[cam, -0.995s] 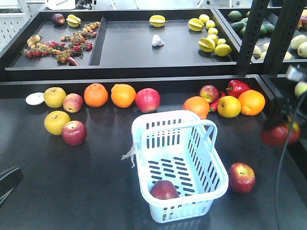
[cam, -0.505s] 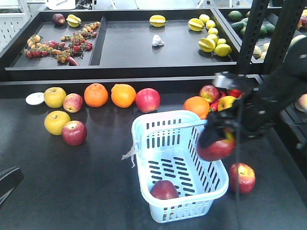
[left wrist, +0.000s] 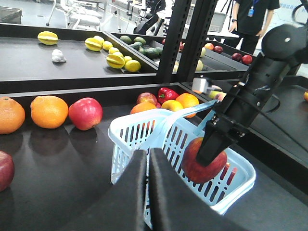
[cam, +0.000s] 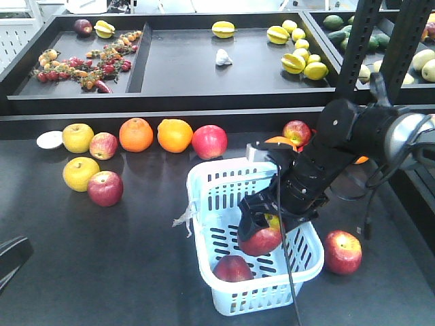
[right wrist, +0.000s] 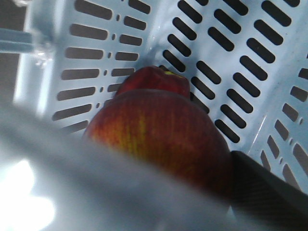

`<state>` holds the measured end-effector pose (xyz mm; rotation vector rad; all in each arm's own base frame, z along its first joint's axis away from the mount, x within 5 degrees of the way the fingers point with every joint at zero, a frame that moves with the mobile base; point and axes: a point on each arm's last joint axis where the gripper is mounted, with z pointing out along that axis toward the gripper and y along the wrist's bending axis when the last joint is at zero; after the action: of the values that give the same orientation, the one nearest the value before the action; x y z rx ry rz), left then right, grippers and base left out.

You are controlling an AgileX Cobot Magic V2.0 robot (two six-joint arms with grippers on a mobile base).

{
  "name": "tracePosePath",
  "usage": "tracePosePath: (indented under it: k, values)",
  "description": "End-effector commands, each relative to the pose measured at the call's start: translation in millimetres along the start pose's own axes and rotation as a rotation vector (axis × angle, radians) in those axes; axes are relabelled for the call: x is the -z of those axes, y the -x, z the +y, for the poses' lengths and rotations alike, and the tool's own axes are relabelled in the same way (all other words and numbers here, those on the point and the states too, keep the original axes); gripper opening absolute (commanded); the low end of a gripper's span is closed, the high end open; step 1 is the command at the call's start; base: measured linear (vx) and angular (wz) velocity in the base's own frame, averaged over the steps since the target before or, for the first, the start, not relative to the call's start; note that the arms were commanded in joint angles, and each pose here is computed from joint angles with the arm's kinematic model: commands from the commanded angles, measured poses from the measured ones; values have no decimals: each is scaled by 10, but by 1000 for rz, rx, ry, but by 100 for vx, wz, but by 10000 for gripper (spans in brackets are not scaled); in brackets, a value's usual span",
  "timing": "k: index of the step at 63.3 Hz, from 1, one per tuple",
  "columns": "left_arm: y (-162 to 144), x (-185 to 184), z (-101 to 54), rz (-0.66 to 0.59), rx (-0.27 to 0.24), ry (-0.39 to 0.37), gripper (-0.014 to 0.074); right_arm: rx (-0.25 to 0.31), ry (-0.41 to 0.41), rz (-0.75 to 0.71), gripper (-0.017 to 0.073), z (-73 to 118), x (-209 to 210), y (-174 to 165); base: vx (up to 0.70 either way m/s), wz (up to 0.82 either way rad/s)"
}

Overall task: Pick three apples into basket with both arms
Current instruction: 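Move the second apple into the basket with the right gripper, then open the right gripper and raise it away from the basket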

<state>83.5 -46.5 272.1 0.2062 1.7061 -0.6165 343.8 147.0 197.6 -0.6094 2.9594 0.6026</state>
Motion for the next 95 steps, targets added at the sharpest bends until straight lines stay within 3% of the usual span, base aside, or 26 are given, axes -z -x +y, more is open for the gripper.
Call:
tracePosePath:
  k: [1,15,21,28,41,58,66,75,80,88,95]
  values:
    - [73,-2,10,-10,-48,27,-8,16,8,-63,278,83,170,46,0,0]
    - [73,-2,10,-10,-48,27,-8,19,-1,-44,568,63,140,40,0,0]
    - [73,-2,10,-10,-48,27,-8,22,-2,-42,645,62,140,37,0,0]
    - [73,-2,10,-10,-48,27,-8,23,0,-37,677,66,146,37,0,0]
    - [73,-2,10,-10,-48,27,-8,19,7,-29,657,79,197,36,0,0]
    - [73,-2,10,-10,-48,27,-8,87,16,-130,533,349,818,24,0,0]
    - [73,-2,10,-10,-48,27,-8,134,-22,-161,370,445,1129,-112,0,0]
    - [73,-2,10,-10,-48,27,-8,180,-151,-210,116,460,1411,-264,0,0]
    - [73,-2,10,-10,-48,27,-8,169,-222,-240,-15,450,1536,-331,0,0]
    - [73,-2,10,-10,-48,27,-8,110,-341,-247,-9,316,1640,-380,0,0]
    - [73,-2,10,-10,-48,27,-8,17,-337,-266,-8,89,1724,-408,0,0]
